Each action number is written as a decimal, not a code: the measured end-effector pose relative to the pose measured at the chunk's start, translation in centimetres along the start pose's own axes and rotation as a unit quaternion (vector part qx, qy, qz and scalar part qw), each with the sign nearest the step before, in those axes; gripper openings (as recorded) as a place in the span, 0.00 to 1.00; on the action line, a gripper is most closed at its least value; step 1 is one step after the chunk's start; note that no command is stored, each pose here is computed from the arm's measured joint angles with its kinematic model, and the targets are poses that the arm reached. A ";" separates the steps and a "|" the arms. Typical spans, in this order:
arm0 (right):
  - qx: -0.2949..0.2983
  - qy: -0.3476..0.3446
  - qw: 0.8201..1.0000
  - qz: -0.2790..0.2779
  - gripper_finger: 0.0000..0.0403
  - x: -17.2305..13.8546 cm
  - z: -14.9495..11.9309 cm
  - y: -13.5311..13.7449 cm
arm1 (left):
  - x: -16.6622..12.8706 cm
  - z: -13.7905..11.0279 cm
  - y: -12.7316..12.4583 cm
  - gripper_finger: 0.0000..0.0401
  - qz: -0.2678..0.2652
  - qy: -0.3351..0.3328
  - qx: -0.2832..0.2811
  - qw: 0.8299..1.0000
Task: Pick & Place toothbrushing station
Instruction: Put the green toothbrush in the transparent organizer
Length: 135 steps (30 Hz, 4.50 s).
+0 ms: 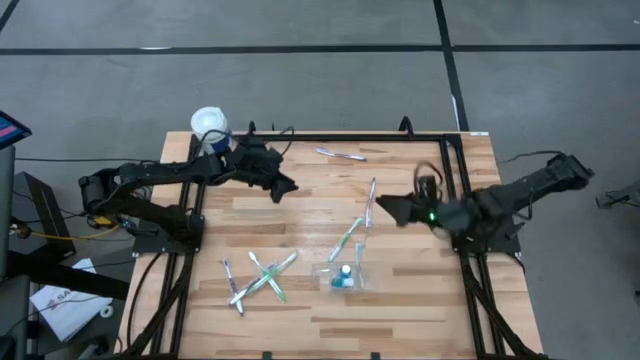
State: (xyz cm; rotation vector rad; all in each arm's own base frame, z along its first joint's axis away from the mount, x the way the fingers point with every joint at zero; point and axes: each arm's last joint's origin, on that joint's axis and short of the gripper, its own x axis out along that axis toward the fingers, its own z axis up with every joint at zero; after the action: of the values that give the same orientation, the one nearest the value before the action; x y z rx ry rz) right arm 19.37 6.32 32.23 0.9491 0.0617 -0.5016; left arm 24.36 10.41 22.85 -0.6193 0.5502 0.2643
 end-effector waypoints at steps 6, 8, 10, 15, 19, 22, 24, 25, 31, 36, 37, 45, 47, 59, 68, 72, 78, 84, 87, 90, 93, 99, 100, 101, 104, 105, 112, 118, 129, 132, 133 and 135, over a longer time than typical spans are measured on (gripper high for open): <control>0.054 0.138 0.985 -0.086 0.44 3.2 0.5 -3.8 | 0.3 -0.4 -0.6 0.36 -0.002 -0.005 -0.023 1.000; 0.078 0.166 0.976 -0.117 0.45 4.4 0.2 -5.0 | 0.3 -0.1 -0.7 0.36 0.007 -0.025 -0.030 0.999; 0.103 0.194 0.967 -0.129 0.46 5.5 -0.2 -6.0 | 0.3 0.3 -0.8 0.36 0.004 -0.047 -0.030 0.998; 0.140 0.242 0.949 -0.145 0.49 8.8 -1.1 -7.7 | 0.1 1.2 -1.2 0.36 -0.014 -0.095 -0.019 0.995; 0.172 0.242 0.942 -0.152 0.50 11.4 -1.3 -8.8 | 0.0 1.4 -1.0 0.36 -0.009 -0.104 -0.017 0.994; 0.198 0.244 0.935 -0.165 0.49 13.2 -1.5 -9.8 | 0.0 1.5 -0.9 0.36 -0.008 -0.106 -0.017 0.994; 0.220 0.249 0.927 -0.177 0.49 14.2 -1.8 -10.6 | 0.0 1.5 -0.9 0.36 -0.015 -0.103 -0.013 0.994; 0.232 0.250 0.923 -0.179 0.48 14.6 -2.0 -10.8 | 0.0 1.5 -0.9 0.36 -0.020 -0.101 -0.009 0.995; 0.286 0.256 0.904 -0.188 0.48 16.0 -3.0 -11.4 | 0.0 1.4 -1.2 0.36 -0.053 -0.085 0.028 0.995; 0.312 0.282 0.876 -0.238 0.50 15.6 -4.3 -11.9 | -0.2 1.5 -1.0 0.36 -0.086 -0.072 0.047 0.993; 0.316 0.286 0.871 -0.245 0.50 15.4 -4.5 -11.9 | -0.2 1.5 -0.9 0.36 -0.090 -0.070 0.052 0.992; 0.341 0.275 0.855 -0.277 0.52 15.1 -4.8 -12.1 | -0.6 1.9 0.0 0.36 -0.101 -0.070 0.062 0.990; 0.341 0.263 0.854 -0.291 0.52 15.0 -4.8 -12.3 | -0.7 2.0 0.3 0.36 -0.105 -0.070 0.058 0.990; 0.345 0.214 0.856 -0.321 0.48 15.4 -3.2 -13.8 | -0.8 2.0 0.4 0.36 -0.121 -0.063 0.059 0.989; 0.343 0.210 0.859 -0.318 0.49 15.5 -2.9 -13.9 | -0.8 2.0 0.4 0.36 -0.121 -0.059 0.057 0.989; 0.341 0.213 0.860 -0.314 0.49 15.5 -3.1 -13.8 | -0.8 2.0 0.4 0.36 -0.121 -0.059 0.057 0.989; 0.352 0.217 0.859 -0.302 0.49 17.5 -5.0 -14.5 | -0.7 1.9 0.4 0.36 -0.121 -0.056 0.056 0.989; 0.361 0.214 0.857 -0.299 0.47 19.4 -5.9 -15.2 | -0.5 1.1 0.7 0.36 -0.124 -0.041 0.051 0.990; 0.361 0.217 0.856 -0.301 0.44 19.8 -5.9 -15.3 | -0.4 0.4 0.9 0.36 -0.134 -0.026 0.046 0.990; 0.350 0.222 0.859 -0.302 0.35 19.9 -6.1 -15.4 | -0.3 0.0 1.0 0.36 -0.142 -0.016 0.044 0.989; 0.330 0.226 0.868 -0.295 0.16 19.9 -6.0 -15.4 | -0.3 0.0 1.0 0.36 -0.144 -0.017 0.045 0.988; 0.307 0.207 0.894 -0.254 0.01 20.3 -5.1 -15.0 | -0.3 0.0 1.0 0.36 -0.144 -0.018 0.050 0.988; 0.303 0.203 0.899 -0.242 0.01 20.5 -4.9 -14.8 | -0.3 0.0 1.0 0.36 -0.144 -0.019 0.051 0.988; 0.304 0.198 0.903 -0.229 0.01 20.6 -4.6 -14.7 | -0.3 0.0 1.0 0.36 -0.145 -0.019 0.051 0.988; 0.293 0.173 0.924 -0.174 0.00 21.0 -3.4 -13.8 | -0.3 0.1 1.0 0.36 -0.146 -0.024 0.053 0.988; 0.283 0.161 0.932 -0.157 0.00 21.1 -2.8 -13.2 | -0.3 0.2 1.0 0.36 -0.147 -0.026 0.055 0.987; 0.108 0.072 0.991 -0.028 0.00 18.9 3.5 -7.7 | -0.4 0.5 0.8 0.36 -0.154 -0.044 0.057 0.986; -0.104 -0.037 0.992 0.062 0.00 12.6 8.8 -1.3 | -0.6 1.3 0.4 0.36 -0.168 -0.083 0.077 0.979; -0.274 -0.022 0.956 0.107 0.00 -1.7 6.3 6.6 | -0.6 2.2 -1.3 0.36 -0.163 -0.161 0.025 0.973; -0.285 -0.014 0.951 0.118 0.00 -4.4 4.1 7.4 | -0.3 1.8 -2.2 0.36 -0.159 -0.162 0.013 0.974; -0.290 -0.008 0.950 0.118 0.00 -5.1 3.2 7.5 | -0.3 1.7 -2.5 0.36 -0.163 -0.162 0.014 0.973; -0.300 0.005 0.947 0.116 0.00 -6.2 1.3 7.7 | -0.1 1.3 -3.4 0.36 -0.166 -0.160 0.017 0.973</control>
State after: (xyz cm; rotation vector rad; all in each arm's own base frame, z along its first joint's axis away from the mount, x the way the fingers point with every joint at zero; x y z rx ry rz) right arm 16.99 11.33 40.52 0.3524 0.1036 -0.2334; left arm 26.17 8.57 25.39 -0.6091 0.1352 0.0363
